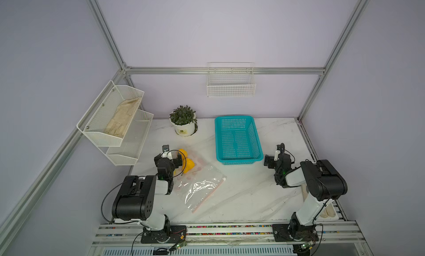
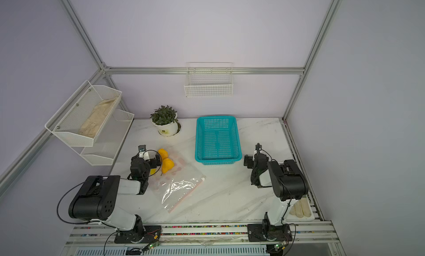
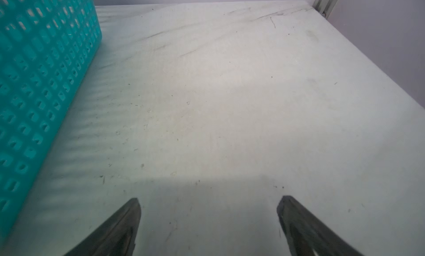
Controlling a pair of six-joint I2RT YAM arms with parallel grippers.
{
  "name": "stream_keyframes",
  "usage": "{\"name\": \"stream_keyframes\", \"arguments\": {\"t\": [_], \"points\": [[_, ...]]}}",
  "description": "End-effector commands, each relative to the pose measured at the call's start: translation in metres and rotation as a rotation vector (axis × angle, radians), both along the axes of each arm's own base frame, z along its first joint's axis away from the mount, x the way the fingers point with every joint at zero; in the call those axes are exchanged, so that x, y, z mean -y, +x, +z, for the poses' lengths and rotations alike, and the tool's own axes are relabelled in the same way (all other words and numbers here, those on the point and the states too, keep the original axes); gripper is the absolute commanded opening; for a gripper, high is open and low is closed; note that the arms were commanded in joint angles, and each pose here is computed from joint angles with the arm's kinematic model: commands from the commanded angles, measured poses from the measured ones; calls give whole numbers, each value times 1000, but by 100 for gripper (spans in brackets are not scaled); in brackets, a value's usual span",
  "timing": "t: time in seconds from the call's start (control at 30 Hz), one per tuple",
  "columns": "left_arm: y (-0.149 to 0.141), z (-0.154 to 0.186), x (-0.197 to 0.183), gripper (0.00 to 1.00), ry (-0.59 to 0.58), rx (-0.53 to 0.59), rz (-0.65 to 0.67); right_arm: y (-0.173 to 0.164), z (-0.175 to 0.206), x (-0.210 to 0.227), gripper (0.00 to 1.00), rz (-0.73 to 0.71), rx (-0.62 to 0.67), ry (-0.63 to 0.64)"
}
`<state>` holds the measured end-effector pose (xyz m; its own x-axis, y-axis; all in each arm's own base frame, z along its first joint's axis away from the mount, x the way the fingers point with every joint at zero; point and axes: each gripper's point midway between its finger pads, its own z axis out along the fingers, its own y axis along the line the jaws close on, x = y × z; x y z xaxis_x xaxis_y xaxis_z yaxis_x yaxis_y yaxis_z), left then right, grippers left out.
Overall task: Open the zip-top bag and take out the pear
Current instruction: Pick up the zipper food storage bag at the center of the board.
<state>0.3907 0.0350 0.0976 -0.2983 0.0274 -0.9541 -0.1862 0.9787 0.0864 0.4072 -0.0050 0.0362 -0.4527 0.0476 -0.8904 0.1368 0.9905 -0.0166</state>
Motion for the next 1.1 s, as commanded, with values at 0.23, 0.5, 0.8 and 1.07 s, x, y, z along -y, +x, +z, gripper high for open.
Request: {"name": "stream_keyframes", "arguments": {"t": [0.23, 0.5, 0.8, 1.07], "points": [[10, 15, -1, 100, -1, 50, -4, 9, 12, 3, 97, -9, 53, -4], [10, 16, -1, 100, -2, 51, -2, 8, 11, 3, 97, -9, 49, 1], [9, 18, -5, 100, 3, 59, 21, 7, 16, 5, 97, -21, 70, -11], [-6, 58, -26, 100, 13, 24, 171, 2, 54, 9, 96, -52, 3, 4]]}}
